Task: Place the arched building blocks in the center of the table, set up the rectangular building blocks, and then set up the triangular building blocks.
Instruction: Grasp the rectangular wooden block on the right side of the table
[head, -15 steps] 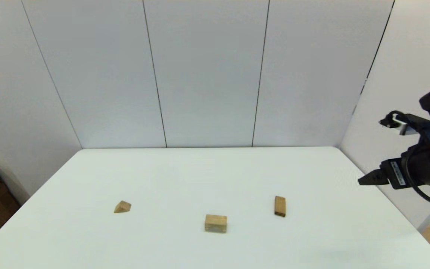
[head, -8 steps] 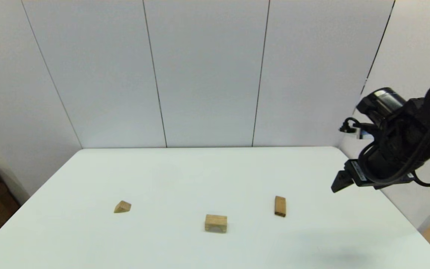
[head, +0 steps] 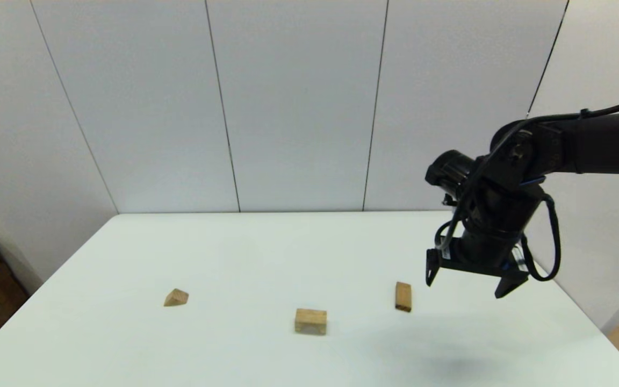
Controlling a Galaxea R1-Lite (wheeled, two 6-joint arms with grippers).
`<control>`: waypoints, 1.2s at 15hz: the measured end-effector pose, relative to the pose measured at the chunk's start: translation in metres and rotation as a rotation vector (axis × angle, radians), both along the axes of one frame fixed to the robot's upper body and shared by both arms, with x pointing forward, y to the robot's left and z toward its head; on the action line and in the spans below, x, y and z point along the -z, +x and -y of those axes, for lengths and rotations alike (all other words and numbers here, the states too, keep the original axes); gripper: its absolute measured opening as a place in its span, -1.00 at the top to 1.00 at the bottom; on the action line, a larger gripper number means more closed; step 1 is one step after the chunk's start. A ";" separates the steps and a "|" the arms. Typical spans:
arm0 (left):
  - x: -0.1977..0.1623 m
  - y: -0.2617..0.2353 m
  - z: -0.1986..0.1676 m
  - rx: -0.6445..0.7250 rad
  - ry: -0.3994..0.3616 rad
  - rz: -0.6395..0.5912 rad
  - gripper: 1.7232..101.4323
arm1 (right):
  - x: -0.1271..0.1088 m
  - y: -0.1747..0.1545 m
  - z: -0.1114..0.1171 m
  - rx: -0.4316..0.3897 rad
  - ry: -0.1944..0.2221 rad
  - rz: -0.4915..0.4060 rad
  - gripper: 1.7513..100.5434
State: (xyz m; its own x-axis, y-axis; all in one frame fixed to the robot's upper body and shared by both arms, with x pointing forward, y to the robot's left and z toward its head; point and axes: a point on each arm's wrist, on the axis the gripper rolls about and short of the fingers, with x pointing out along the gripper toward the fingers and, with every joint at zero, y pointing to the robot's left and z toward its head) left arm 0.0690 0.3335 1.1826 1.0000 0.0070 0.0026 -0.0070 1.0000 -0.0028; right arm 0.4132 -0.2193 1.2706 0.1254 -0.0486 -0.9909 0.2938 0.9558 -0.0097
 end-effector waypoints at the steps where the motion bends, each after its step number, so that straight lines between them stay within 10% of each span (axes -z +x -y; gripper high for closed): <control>1: 0.000 0.000 0.000 0.000 0.000 0.000 -0.93 | 0.004 0.005 -0.004 0.039 0.005 -0.006 -0.95; 18: 0.000 0.000 0.000 0.000 -0.001 0.000 -0.93 | 0.096 0.073 -0.035 -0.099 0.093 -0.072 -0.95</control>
State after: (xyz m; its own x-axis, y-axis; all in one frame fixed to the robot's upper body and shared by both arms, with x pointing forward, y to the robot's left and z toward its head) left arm 0.0690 0.3335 1.1826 1.0000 0.0070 0.0026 -0.0070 1.0000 -0.0036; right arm 0.4858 -0.1846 1.1747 0.0537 0.0534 -0.9971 0.1995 0.9779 0.0631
